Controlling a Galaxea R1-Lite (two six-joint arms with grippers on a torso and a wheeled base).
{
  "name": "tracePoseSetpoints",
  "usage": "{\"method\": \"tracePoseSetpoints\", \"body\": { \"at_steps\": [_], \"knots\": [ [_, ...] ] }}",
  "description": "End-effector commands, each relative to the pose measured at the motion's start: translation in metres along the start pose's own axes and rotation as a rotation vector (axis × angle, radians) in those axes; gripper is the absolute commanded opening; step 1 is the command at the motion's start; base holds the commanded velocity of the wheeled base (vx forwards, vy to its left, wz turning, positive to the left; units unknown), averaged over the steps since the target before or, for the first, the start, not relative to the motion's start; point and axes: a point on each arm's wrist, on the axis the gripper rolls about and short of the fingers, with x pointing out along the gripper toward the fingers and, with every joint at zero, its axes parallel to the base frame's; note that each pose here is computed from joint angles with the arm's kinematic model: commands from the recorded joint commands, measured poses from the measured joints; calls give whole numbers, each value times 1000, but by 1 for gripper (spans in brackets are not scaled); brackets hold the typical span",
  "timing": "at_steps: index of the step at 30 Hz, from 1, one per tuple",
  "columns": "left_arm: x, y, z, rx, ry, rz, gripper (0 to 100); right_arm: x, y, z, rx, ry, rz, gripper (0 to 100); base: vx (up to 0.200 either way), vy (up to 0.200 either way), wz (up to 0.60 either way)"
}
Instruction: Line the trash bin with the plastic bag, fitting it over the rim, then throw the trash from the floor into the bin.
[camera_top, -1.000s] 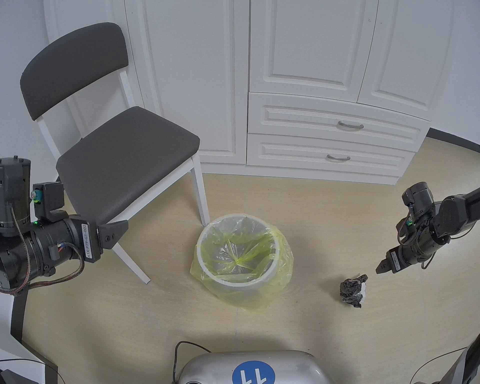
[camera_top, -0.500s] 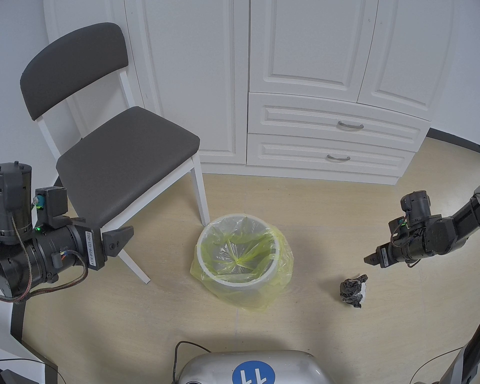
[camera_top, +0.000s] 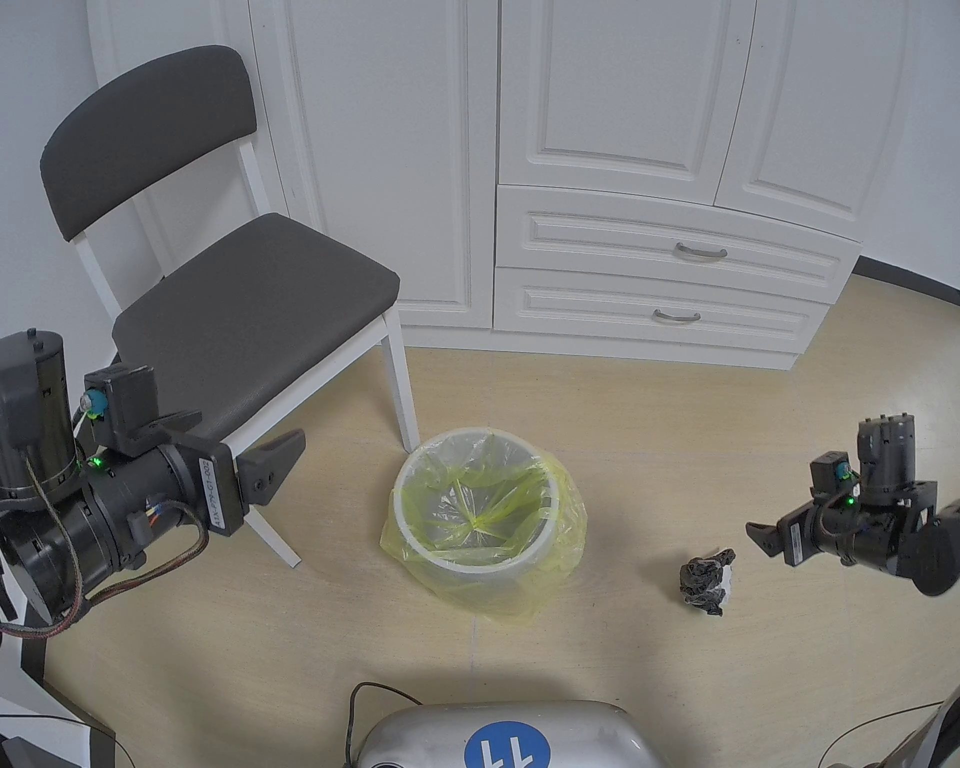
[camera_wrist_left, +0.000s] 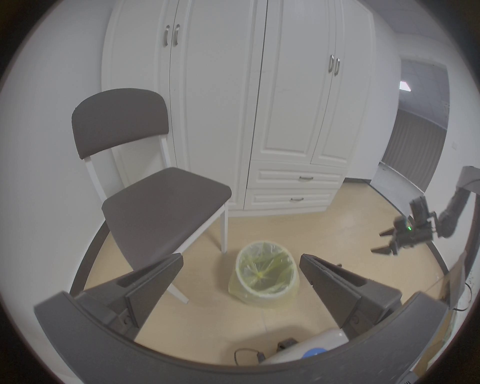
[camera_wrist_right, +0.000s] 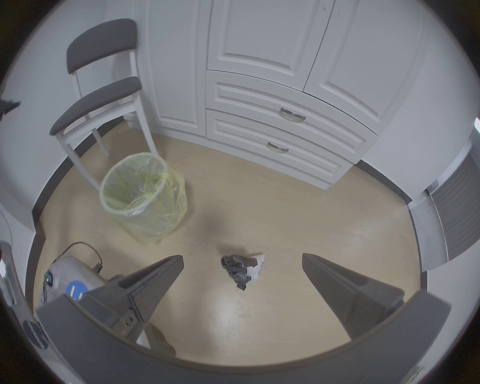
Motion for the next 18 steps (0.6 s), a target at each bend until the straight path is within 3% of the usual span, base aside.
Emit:
{"method": "tracePoseSetpoints", "body": {
  "at_steps": [1,2,3,4,5,6,7,8,12,18],
  "knots": [
    [15,-2,-13,14,11,13,100,-42,8,-12,-18,-67,-15,100,0,0,0],
    [15,-2,-14,15,7,10,100,-40,3,-12,36,-63,-36,100,0,0,0],
    [15,-2,-14,15,7,10,100,-40,3,-12,36,-63,-36,100,0,0,0],
    [17,-2,-18,25,23,10,100,-36,-5,-13,134,-58,-62,100,0,0,0],
    [17,-2,-18,25,23,10,100,-36,-5,-13,134,-58,-62,100,0,0,0],
    [20,-3,-21,32,41,8,100,-35,-9,-12,230,-77,-71,100,0,0,0],
    [20,-3,-22,32,42,8,100,-36,-9,-12,241,-82,-70,100,0,0,0],
    [23,-5,-24,39,55,5,100,-35,-12,-12,307,-100,-75,100,0,0,0],
    [31,-7,-31,72,88,5,100,-36,-23,-16,366,-105,-123,100,0,0,0],
    [32,-10,-35,79,71,-10,100,-48,-26,-14,358,-146,-146,100,0,0,0]
  ]
}}
